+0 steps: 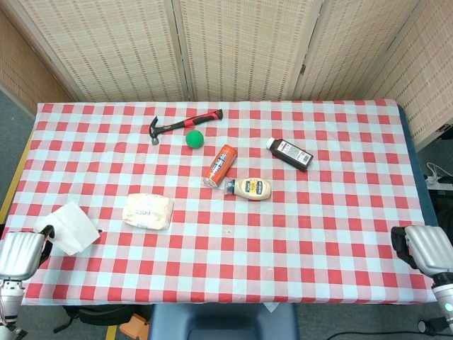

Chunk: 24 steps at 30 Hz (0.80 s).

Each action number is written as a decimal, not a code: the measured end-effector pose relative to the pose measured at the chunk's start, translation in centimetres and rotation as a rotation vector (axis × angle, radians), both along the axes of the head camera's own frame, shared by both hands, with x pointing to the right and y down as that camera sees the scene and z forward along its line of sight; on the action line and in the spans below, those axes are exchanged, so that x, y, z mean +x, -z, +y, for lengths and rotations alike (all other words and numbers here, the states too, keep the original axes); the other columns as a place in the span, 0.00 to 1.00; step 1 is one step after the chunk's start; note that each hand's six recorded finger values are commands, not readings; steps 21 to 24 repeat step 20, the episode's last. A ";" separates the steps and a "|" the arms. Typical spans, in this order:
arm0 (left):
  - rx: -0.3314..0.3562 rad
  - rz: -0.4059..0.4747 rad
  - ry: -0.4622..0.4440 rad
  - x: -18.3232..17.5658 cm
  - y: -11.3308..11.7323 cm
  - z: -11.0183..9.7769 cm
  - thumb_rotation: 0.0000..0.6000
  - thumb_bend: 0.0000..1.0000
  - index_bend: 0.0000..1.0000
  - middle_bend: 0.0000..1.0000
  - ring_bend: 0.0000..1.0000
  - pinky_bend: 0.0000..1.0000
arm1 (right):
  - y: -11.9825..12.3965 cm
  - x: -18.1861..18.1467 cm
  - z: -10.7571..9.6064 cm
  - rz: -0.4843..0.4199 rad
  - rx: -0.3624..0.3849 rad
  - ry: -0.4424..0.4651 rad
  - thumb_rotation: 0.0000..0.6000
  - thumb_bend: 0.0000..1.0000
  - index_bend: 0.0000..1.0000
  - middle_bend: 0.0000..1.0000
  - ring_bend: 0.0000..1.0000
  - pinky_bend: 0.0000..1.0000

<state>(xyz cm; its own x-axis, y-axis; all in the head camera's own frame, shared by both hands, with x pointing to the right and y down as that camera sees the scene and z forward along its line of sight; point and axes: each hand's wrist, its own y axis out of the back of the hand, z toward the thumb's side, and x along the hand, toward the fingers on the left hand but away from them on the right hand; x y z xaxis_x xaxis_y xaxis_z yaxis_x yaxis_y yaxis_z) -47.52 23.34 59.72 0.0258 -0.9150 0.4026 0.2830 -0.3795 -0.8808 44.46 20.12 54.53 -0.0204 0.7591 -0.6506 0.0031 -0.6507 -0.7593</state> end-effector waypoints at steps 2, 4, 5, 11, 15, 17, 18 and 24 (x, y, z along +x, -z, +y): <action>0.005 -0.008 0.014 0.1 -0.2 0.5 1.00 0.43 0.47 0.97 0.98 1.00 | 0.0 0.0 0.0 0.000 0.002 -0.002 1.00 1.00 0.89 0.80 0.61 0.86; 0.008 -0.014 0.035 0.2 -0.3 0.9 1.00 0.40 0.34 0.96 0.97 1.00 | 0.1 0.1 -0.1 -0.001 0.005 -0.004 1.00 1.00 0.89 0.80 0.61 0.86; 0.007 -0.010 0.051 0.3 -0.5 1.1 1.00 0.40 0.30 0.96 0.97 1.00 | 0.1 0.1 -0.1 -0.001 0.005 -0.005 1.00 1.00 0.89 0.80 0.61 0.86; -0.012 0.040 0.083 1.1 -0.8 1.7 1.00 0.39 0.17 0.95 0.97 1.00 | 0.0 0.1 -0.1 0.001 0.004 -0.001 1.00 1.00 0.89 0.80 0.61 0.86; 0.003 0.054 0.090 1.4 -0.3 1.8 1.00 0.38 0.18 0.95 0.97 1.00 | -0.1 0.0 0.0 0.005 -0.002 0.003 1.00 1.00 0.89 0.80 0.61 0.86; 0.010 0.057 0.093 1.6 -0.2 1.9 1.00 0.38 0.19 0.95 0.97 1.00 | -0.2 0.0 0.0 0.005 -0.004 0.004 1.00 1.00 0.89 0.80 0.61 0.86; 0.012 0.060 0.091 1.7 -0.1 1.9 1.00 0.38 0.19 0.95 0.97 1.00 | -0.2 0.0 0.0 0.005 -0.005 0.004 1.00 1.00 0.89 0.80 0.61 0.86; 0.019 0.069 0.082 2.1 -0.1 1.9 1.00 0.38 0.21 0.95 0.97 1.00 | -0.3 0.0 0.0 0.007 -0.004 0.004 1.00 1.00 0.89 0.80 0.61 0.86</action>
